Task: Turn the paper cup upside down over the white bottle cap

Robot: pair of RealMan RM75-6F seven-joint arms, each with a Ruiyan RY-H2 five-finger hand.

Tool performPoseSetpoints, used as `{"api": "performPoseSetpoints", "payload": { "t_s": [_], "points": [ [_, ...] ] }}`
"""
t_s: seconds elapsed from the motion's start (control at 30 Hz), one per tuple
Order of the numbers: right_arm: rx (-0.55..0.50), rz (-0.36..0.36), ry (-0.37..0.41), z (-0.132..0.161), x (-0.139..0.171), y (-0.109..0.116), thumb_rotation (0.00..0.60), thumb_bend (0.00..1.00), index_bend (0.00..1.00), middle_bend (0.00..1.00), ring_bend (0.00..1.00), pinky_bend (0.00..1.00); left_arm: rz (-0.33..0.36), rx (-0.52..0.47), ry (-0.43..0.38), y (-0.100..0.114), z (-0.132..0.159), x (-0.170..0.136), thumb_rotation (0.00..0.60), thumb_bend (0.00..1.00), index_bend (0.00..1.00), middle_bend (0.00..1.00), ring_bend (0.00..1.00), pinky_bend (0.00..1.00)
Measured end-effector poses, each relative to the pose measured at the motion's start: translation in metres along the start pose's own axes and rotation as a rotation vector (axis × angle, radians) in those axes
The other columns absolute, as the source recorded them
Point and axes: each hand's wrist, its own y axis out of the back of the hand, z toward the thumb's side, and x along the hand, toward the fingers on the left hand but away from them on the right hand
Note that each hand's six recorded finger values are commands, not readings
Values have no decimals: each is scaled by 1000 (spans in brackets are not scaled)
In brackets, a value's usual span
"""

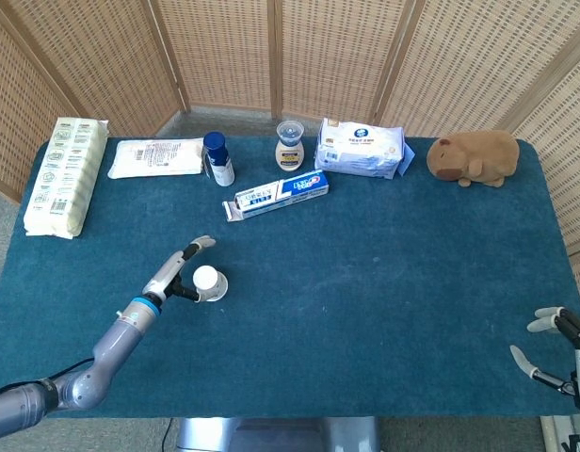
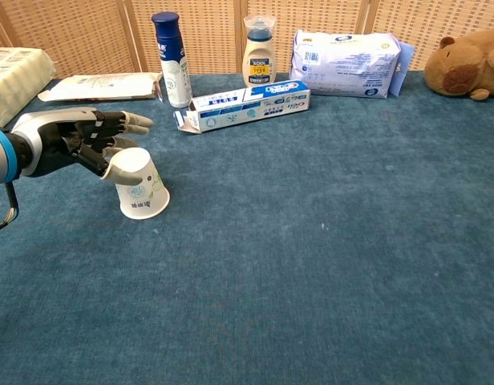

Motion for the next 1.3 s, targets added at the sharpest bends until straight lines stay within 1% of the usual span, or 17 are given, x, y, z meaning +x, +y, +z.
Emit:
{"api": "performPoseSetpoints", "payload": {
  "t_s": [0.13, 0.2, 0.3, 0.43, 0.57, 0.67, 0.77, 0.87, 1.13, 1.23, 1.3],
  "points": [
    [-2, -4, 4, 1, 0, 1, 424, 296, 482, 376, 444, 374, 0, 19, -1, 3, 2, -5, 600, 206, 4, 0, 0, 0],
    [-3, 0, 6, 1, 0, 1, 425, 296, 481, 376, 444, 374, 13, 30, -16, 8, 6, -10, 600, 205, 4, 0, 0, 0],
    [0, 14, 11, 3, -3, -3, 424, 295, 482, 376, 444, 374, 41, 80, -52, 20, 14, -23, 600, 204, 4, 0, 0, 0],
    [13, 21, 22, 5, -6, -6, 426, 296, 482, 376, 443, 372, 90, 189, -95, 38, 25, -50, 600, 204, 4, 0, 0, 0],
    [30, 35, 30, 7, -9, -9, 428, 296, 481, 376, 439, 369, 148, 323, -107, 53, 26, -84, 600, 206, 4, 0, 0, 0],
    [38, 54, 35, 9, -11, -14, 422, 296, 482, 376, 438, 369, 177, 402, -97, 61, 21, -109, 600, 206, 5, 0, 0, 0],
    [49, 75, 43, 11, -12, -19, 425, 296, 482, 376, 437, 369, 203, 452, -79, 68, 15, -134, 600, 206, 4, 0, 0, 0],
    [66, 88, 53, 13, -13, -23, 426, 296, 482, 376, 436, 369, 216, 487, -54, 72, 9, -158, 600, 208, 4, 0, 0, 0],
    [99, 111, 86, 21, -13, -35, 425, 296, 482, 376, 436, 369, 241, 538, -12, 73, -7, -204, 600, 207, 4, 0, 0, 0],
    [98, 113, 95, 23, -14, -38, 424, 296, 482, 376, 436, 369, 282, 554, -10, 76, -10, -223, 600, 207, 4, 0, 0, 0],
    [86, 111, 102, 25, -15, -41, 424, 296, 481, 376, 437, 369, 327, 563, -16, 78, -12, -236, 600, 207, 3, 0, 0, 0]
  ]
}}
